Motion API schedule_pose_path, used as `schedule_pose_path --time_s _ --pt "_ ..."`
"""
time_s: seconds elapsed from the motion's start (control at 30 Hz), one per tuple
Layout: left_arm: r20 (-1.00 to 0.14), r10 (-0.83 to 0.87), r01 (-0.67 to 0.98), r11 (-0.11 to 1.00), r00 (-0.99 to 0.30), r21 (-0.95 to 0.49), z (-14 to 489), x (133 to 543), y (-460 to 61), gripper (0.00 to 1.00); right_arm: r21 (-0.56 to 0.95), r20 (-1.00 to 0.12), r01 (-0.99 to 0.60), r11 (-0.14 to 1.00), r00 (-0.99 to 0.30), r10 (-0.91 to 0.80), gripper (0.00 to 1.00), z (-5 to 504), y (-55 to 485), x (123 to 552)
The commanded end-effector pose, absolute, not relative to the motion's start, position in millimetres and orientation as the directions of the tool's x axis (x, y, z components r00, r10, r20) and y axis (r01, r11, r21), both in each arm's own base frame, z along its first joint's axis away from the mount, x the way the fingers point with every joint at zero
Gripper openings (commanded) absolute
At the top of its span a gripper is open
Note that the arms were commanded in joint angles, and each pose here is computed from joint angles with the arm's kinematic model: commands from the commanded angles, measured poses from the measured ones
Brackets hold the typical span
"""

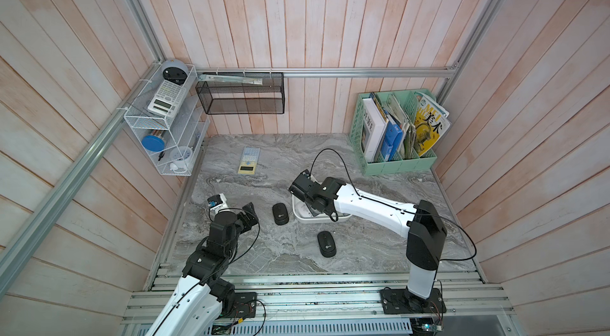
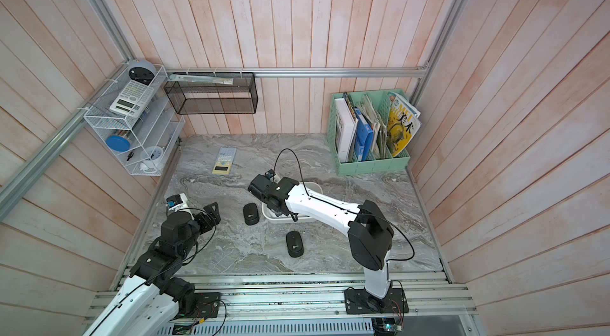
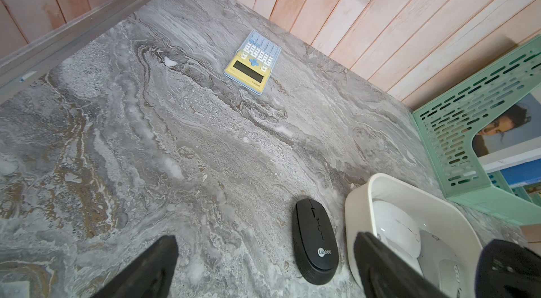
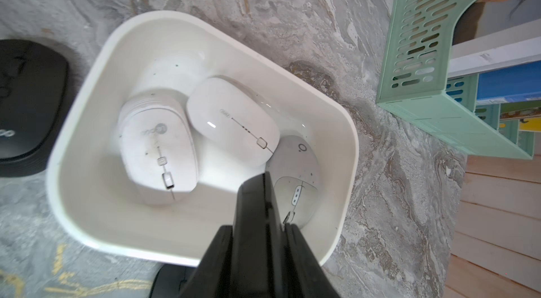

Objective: Take out the mouse from the storage box
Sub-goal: Pick up the mouse from the storage box, then place the mouse at the center of the board.

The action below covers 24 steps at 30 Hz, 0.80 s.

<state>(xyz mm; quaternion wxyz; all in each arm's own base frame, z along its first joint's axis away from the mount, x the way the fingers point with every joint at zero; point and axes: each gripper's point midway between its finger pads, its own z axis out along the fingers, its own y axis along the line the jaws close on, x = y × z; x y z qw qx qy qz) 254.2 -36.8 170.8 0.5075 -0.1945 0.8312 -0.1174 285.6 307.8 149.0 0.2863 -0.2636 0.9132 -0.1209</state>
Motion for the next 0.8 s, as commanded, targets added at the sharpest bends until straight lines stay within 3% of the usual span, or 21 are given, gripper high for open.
schedule_pose_path --time_s 0.0,0.33,0.77 --pt "-0.812 -0.443 -0.250 0.894 -0.380 -0.371 171 249 -24 1.00 -0.382 -0.464 -0.442 0.811 -0.667 -0.582 0.27 157 316 262" --pt "-0.840 -0.471 -0.332 0.864 -0.268 -0.378 185 231 3 1.00 -0.334 -0.458 -0.587 0.737 -0.583 -0.671 0.26 134 374 192" --pt "-0.850 -0.515 -0.381 0.812 -0.110 -0.443 201 204 30 1.00 -0.398 -0.361 -0.632 0.665 -0.558 -0.747 0.25 77 393 174"
